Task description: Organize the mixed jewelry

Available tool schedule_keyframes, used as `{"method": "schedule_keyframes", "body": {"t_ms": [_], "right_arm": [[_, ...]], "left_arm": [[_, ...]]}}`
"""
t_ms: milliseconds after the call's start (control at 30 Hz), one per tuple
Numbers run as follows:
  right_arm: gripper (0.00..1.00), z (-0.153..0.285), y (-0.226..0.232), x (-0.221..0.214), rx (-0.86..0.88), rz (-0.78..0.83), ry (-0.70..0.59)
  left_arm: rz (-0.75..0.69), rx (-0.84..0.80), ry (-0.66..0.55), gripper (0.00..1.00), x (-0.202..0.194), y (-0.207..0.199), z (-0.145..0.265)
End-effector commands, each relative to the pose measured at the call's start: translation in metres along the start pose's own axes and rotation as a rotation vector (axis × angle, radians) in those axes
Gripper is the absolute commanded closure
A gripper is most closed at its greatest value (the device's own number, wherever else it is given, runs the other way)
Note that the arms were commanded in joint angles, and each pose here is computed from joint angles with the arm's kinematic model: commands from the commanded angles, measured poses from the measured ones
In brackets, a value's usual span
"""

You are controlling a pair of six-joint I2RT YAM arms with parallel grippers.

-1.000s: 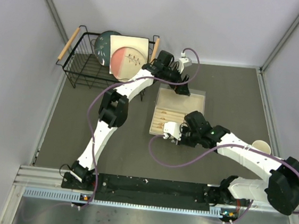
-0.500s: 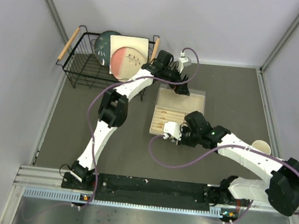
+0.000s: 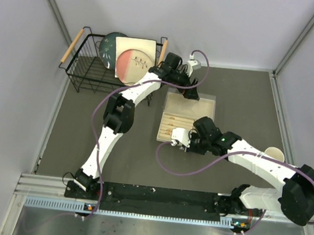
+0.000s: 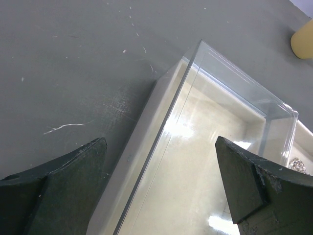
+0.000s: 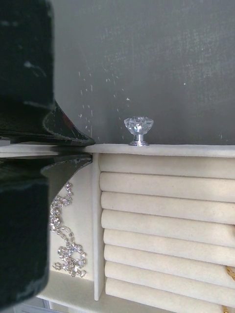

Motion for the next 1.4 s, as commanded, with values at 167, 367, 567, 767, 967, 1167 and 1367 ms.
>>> {"method": "schedule_keyframes", "body": {"t_ms": [167, 367, 567, 767, 967, 1167, 1367], "right_arm": [[1.0, 0.002, -0.006, 0.019, -0.017, 0.018, -0.077], [1.0, -0.001, -0.011, 0.018, -0.01, 0.007, -0.073], [1.0, 0.0, -0.015, 0.021, -0.018, 0.008, -0.084], [1.0, 0.004, -0.019, 0.025, -0.038, 0.009, -0.098], [1.0, 0.01, -0.022, 0.031, -0.057, 0.012, -0.113], [1.0, 0.011, -0.022, 0.03, -0.063, 0.01, -0.116], [1.0, 0.014, -0.022, 0.03, -0.065, 0.007, -0.12]], "left_arm": [[-0.055, -0.002, -0.06, 0.01, 0.024, -0.003, 0.013], [-0.054, -0.003, -0.058, 0.01, 0.022, -0.002, 0.013], [-0.055, -0.001, -0.061, 0.01, 0.022, 0.0, 0.013], [-0.051, -0.004, -0.062, 0.01, 0.021, 0.001, 0.013], [-0.045, -0.006, -0.061, 0.01, 0.02, 0.001, 0.013], [-0.038, -0.012, -0.053, 0.01, 0.017, 0.0, 0.011], [-0.03, -0.015, -0.049, 0.01, 0.013, 0.001, 0.009]]}}
Point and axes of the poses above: each gripper's point midway between its finger pads, its own z axis back along the fingers, its own y axis along the line the jaws close on, x = y × z, the point moved 10 cm from there along z, back along the fingers, and after that the axes turned 15 degrees about -z, right-handed, at the moved point
